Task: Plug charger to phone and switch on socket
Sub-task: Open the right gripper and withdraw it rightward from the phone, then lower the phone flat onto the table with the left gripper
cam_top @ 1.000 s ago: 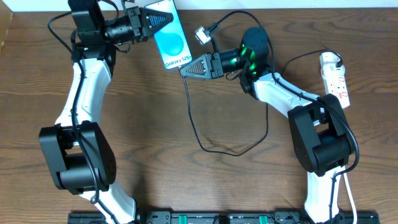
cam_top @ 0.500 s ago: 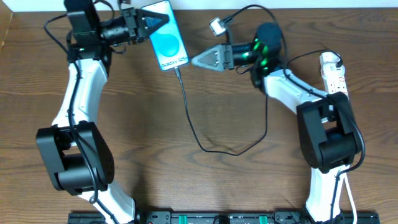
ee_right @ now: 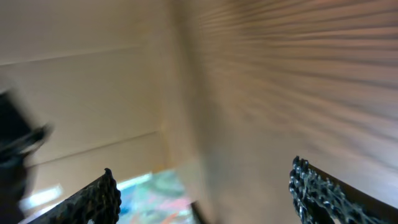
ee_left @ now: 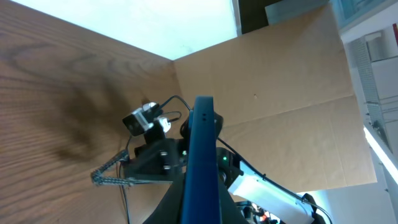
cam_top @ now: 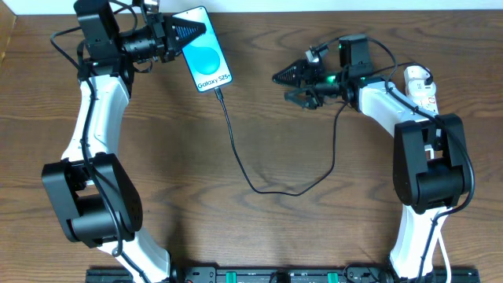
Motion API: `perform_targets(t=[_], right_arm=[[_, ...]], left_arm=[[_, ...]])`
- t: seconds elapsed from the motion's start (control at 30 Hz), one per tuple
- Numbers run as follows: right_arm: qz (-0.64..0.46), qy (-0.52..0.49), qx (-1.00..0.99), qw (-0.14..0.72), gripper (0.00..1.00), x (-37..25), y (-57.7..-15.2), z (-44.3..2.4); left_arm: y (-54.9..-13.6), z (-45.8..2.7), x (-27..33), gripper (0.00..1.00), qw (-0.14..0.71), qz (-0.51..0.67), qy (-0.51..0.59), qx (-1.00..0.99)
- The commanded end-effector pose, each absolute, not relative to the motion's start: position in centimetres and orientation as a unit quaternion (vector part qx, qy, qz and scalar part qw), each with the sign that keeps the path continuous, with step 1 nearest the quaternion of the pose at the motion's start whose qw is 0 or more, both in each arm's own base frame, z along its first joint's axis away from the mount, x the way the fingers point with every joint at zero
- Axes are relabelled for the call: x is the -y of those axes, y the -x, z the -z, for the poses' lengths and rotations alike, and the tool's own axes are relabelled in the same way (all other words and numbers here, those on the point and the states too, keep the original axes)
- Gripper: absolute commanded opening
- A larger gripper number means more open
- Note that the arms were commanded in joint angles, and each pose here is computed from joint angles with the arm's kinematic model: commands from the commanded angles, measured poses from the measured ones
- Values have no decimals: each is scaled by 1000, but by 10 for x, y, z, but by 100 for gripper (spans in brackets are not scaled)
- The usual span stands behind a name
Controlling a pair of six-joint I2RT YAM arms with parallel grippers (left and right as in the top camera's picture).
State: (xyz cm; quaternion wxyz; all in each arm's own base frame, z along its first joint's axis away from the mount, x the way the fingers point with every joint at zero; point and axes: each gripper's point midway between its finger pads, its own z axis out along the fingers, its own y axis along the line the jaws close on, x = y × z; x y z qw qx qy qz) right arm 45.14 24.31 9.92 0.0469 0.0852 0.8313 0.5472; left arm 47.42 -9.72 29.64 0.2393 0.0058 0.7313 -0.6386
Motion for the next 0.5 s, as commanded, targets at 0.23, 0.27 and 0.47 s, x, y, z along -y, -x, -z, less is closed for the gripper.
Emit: perform_targets(t=[0.23, 0.27, 0.47], right_arm=[[-296, -156, -919, 208, 94, -162, -478, -95], [-275, -164, -922, 219, 96, -154, -478, -99], [-220, -176, -924, 259, 99, -130, -476, -122]], left_arm=[[-466, -261, 118, 7, 227, 622, -2, -750], [-466, -250, 122, 7, 222, 612, 10, -759], [-452, -176, 155, 7, 177, 522, 56, -832]])
